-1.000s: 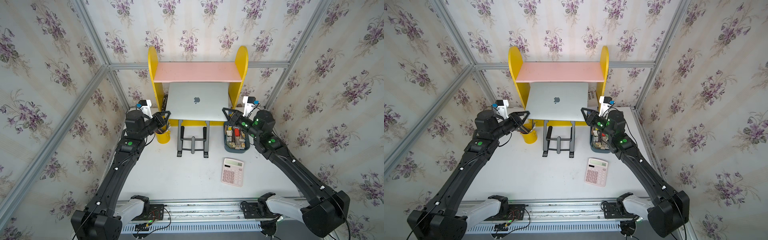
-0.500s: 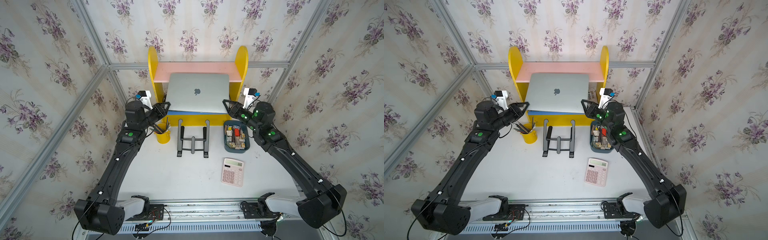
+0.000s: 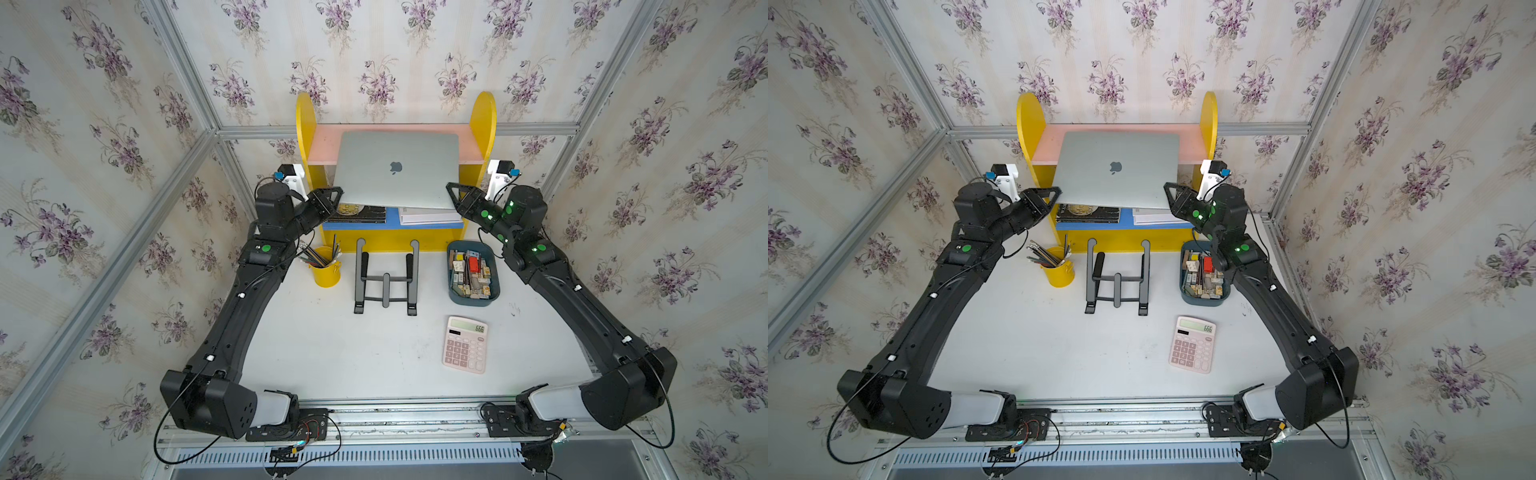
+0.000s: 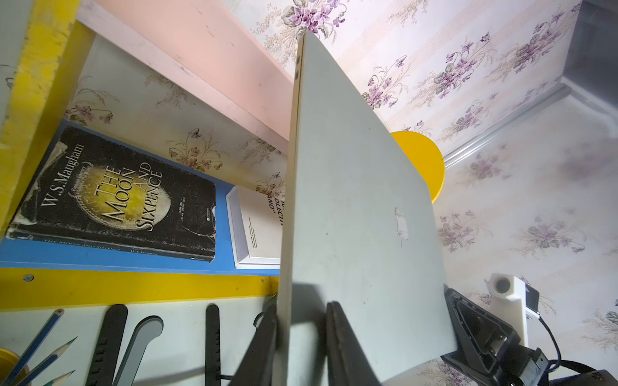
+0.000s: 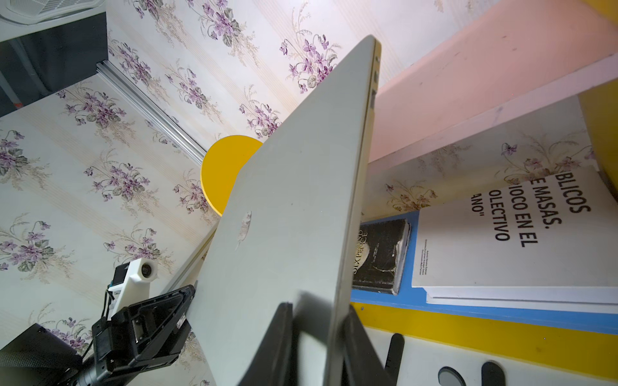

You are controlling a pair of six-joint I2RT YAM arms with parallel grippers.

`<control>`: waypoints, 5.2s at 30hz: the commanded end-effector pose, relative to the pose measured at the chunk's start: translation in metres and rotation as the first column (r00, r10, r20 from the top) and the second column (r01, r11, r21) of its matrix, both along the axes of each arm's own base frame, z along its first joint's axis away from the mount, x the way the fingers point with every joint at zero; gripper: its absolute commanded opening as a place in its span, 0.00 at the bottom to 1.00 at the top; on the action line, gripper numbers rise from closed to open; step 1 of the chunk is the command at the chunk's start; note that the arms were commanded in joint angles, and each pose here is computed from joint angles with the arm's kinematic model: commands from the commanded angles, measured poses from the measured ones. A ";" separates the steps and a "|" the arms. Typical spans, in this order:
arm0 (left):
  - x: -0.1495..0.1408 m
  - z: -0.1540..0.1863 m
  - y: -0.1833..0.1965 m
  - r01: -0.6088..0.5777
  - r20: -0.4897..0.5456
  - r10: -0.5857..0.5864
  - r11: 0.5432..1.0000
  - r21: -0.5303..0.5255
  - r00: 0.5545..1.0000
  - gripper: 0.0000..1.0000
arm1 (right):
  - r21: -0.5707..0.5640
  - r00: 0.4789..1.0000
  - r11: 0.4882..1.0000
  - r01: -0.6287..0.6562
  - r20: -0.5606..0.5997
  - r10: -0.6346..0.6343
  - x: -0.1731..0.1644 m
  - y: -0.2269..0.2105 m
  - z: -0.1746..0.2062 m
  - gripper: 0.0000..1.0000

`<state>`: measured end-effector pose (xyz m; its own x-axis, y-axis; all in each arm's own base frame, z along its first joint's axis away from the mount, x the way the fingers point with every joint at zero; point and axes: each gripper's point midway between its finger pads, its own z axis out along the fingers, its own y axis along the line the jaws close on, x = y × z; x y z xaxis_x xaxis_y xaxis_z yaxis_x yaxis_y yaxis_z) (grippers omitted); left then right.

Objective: Close the laptop lid and set it aside
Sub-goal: Place the laptop on the shelf.

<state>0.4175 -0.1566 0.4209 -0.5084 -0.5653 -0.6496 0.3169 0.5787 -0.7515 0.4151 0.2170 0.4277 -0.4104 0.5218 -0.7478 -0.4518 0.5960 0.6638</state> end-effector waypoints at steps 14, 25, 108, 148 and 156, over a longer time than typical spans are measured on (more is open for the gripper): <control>0.013 0.024 -0.049 0.276 0.087 -0.273 0.961 -0.016 0.958 0.00 | -0.033 0.967 0.967 -0.252 0.038 0.253 0.017 0.030 0.002 0.07; 0.028 0.033 -0.051 0.259 0.087 -0.257 0.966 -0.017 0.963 0.01 | 0.015 0.964 0.964 -0.265 0.022 0.265 0.039 0.031 0.005 0.08; 0.097 0.032 -0.037 0.153 -0.013 -0.155 0.984 -0.097 0.988 0.54 | 0.042 0.989 0.988 -0.145 0.036 0.144 0.110 0.012 0.032 0.54; 0.042 0.018 -0.017 0.169 -0.001 -0.169 0.986 -0.004 0.986 0.78 | -0.120 0.990 0.988 -0.097 0.088 0.108 0.054 -0.027 0.016 0.61; 0.023 0.016 -0.016 0.183 0.004 -0.183 0.983 0.017 0.983 0.57 | -0.173 0.982 0.974 -0.145 0.094 0.163 0.035 -0.011 0.010 0.48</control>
<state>0.4462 -0.1712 0.4322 -0.6143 -0.4759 -0.6294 0.3833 0.5172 -0.7652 0.4573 0.1978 0.4368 -0.4045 0.3669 -0.8377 -0.5721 0.6131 0.5448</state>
